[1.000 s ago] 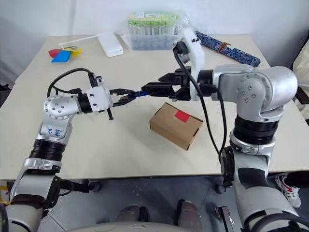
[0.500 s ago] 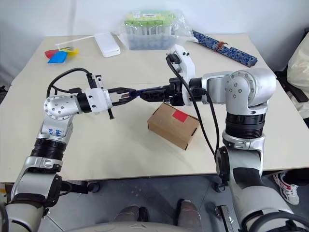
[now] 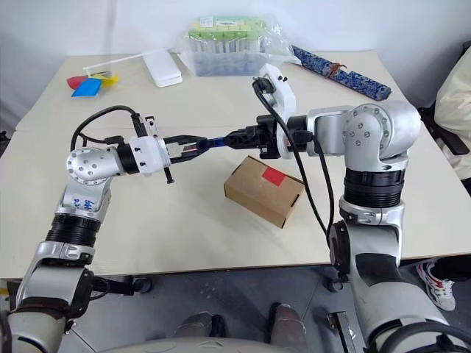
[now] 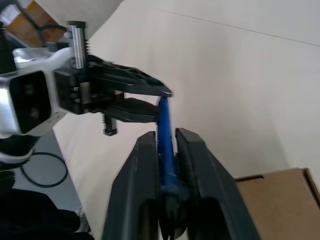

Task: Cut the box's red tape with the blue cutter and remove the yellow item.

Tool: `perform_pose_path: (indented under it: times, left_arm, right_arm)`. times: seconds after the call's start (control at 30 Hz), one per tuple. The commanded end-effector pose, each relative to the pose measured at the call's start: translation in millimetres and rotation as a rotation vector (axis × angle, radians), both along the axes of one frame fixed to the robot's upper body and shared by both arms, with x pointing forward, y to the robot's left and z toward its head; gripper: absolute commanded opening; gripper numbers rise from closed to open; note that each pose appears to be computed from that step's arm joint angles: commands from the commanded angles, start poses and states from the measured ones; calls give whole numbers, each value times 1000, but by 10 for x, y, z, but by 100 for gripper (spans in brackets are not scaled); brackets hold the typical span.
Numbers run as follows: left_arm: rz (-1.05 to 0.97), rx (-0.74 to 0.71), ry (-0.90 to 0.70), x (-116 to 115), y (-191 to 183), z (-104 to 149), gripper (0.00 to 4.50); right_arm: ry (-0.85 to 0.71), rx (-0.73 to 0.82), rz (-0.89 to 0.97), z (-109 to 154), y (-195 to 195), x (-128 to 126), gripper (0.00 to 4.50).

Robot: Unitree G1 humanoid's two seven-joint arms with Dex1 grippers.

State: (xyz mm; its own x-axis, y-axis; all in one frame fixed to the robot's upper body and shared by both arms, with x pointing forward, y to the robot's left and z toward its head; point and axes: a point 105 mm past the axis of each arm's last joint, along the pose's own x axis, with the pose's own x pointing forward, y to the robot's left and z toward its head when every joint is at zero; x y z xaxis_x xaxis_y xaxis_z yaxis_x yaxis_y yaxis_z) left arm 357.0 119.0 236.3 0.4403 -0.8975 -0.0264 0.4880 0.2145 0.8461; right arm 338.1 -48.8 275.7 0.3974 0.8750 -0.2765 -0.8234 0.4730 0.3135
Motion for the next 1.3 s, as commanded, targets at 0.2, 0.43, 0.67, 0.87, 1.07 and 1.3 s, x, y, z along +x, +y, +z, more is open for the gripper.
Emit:
perform_pose_path:
  times: [0.2,0.43,0.67,0.87,1.07,1.3]
  left_arm:
    - [127,-70,123,120,220,92,261]
    - [216,-211,319,126,725,204,450]
    - [145,-188,546,-78,820,164,450]
    - [-49,-155,649,-213,252,137,450]
    - [-143,-114,771,-238,-294,11,390]
    - [-109,-30,734,-99,-559,-33,172]
  right_arm:
    - [-120,23,16,285,-9,-97,16]
    - [-157,3,-45,317,-160,-77,16]
    - [-193,-29,-130,349,-440,-76,16]
    - [-244,-102,-206,352,-749,-135,16]
    - [-290,-181,-288,328,-1032,-204,16]
    - [-306,-214,-347,292,-1172,-245,16]
